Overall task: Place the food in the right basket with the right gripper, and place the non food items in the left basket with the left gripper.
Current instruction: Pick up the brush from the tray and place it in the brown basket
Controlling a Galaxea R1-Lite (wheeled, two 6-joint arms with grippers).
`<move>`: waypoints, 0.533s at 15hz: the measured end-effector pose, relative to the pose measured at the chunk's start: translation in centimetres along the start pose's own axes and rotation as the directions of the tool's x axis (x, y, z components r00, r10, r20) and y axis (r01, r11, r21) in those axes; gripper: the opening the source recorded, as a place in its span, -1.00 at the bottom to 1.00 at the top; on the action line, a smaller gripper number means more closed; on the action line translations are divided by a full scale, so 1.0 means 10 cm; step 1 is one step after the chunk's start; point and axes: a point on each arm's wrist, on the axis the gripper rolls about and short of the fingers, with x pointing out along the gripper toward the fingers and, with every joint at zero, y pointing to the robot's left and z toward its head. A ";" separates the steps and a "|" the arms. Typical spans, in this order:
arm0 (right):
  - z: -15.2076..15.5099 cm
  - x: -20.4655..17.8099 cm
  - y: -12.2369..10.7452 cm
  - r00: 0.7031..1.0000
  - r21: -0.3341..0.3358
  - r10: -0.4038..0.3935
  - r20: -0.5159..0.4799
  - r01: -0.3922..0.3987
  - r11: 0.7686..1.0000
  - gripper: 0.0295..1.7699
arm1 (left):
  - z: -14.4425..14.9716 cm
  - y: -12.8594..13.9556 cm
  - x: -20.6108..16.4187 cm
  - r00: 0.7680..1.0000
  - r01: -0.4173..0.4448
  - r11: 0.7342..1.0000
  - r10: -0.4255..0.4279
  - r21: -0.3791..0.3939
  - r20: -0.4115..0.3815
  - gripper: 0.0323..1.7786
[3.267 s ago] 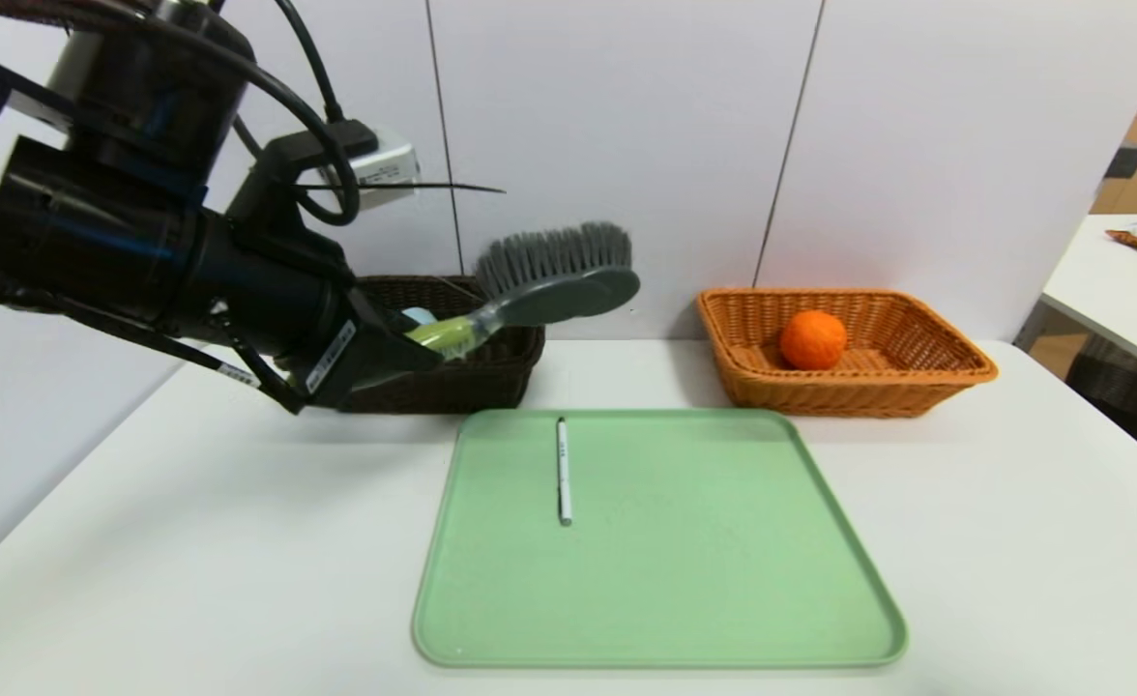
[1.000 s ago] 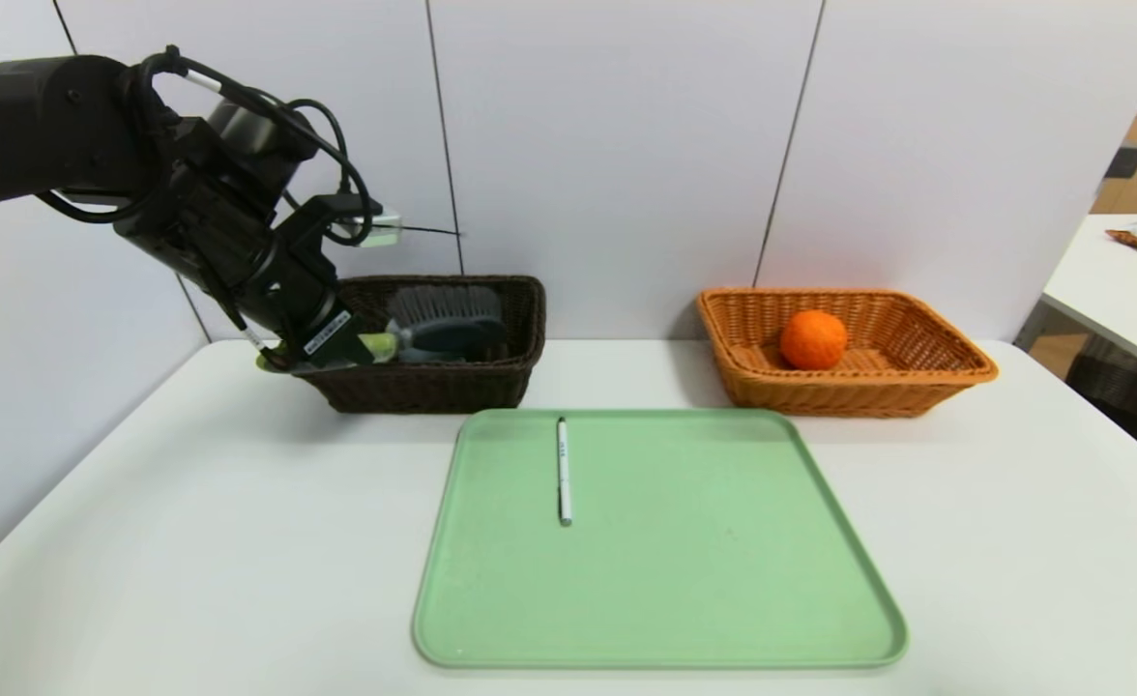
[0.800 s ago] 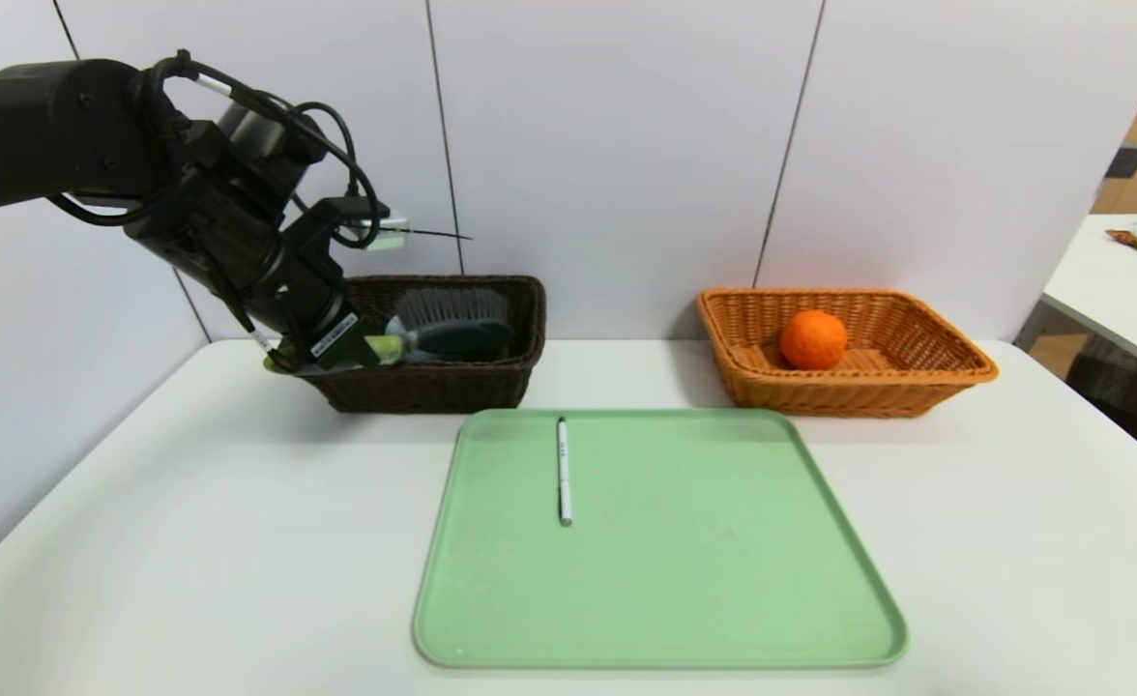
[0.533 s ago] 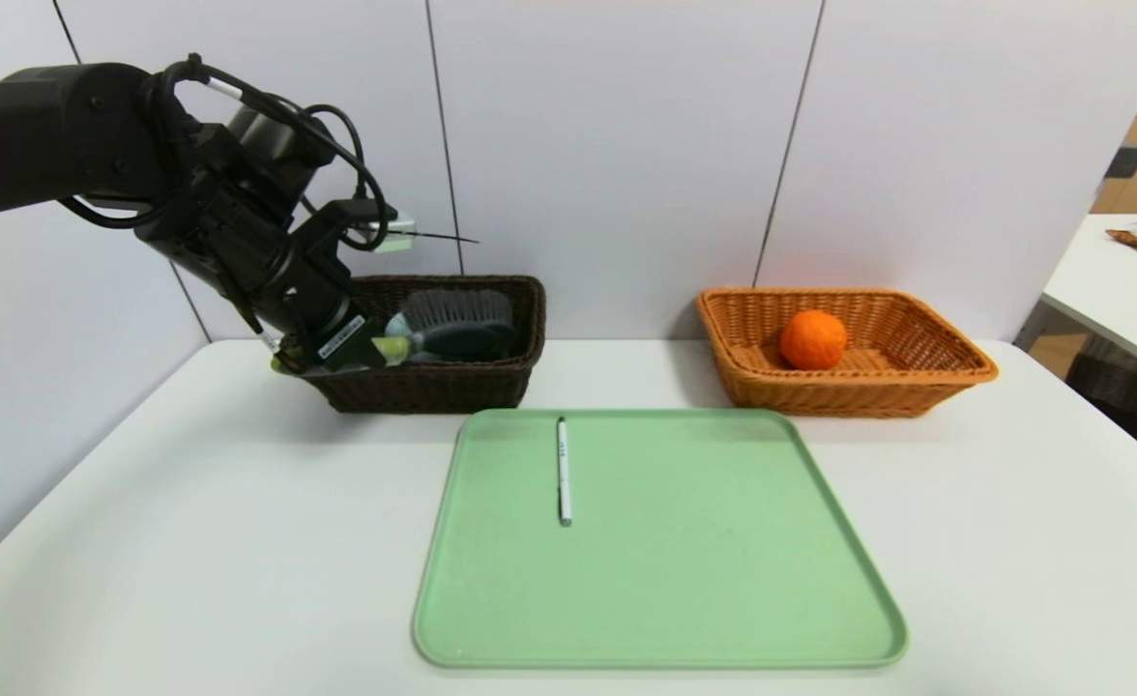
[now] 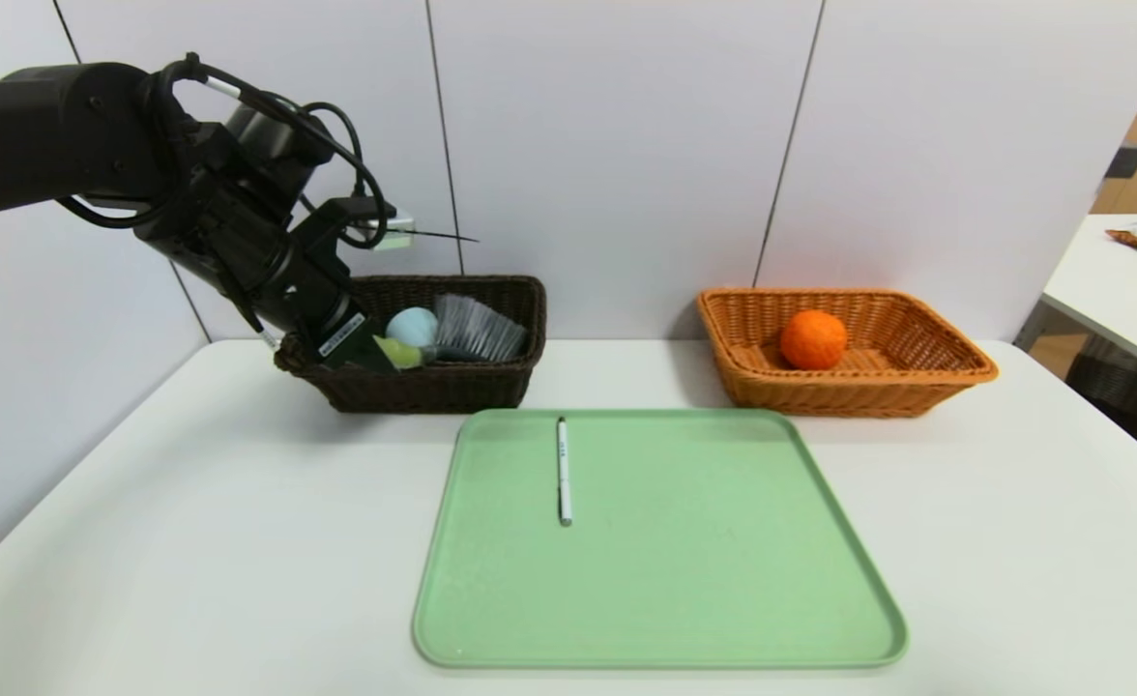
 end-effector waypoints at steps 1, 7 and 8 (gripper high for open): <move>0.00 0.00 0.00 1.000 0.000 0.001 0.001 -0.001 1.000 0.92 | 0.00 0.00 0.00 1.000 -0.001 1.000 0.001 0.000 0.003 0.21; -0.03 -0.03 -0.01 1.000 0.002 0.002 0.007 -0.002 1.000 0.92 | 0.06 0.03 -0.05 0.998 -0.030 1.000 0.029 0.004 0.057 0.59; -0.03 -0.03 -0.01 1.000 0.002 0.002 0.008 -0.002 1.000 0.92 | 0.11 0.05 -0.10 0.992 -0.059 0.998 0.058 0.003 0.112 0.63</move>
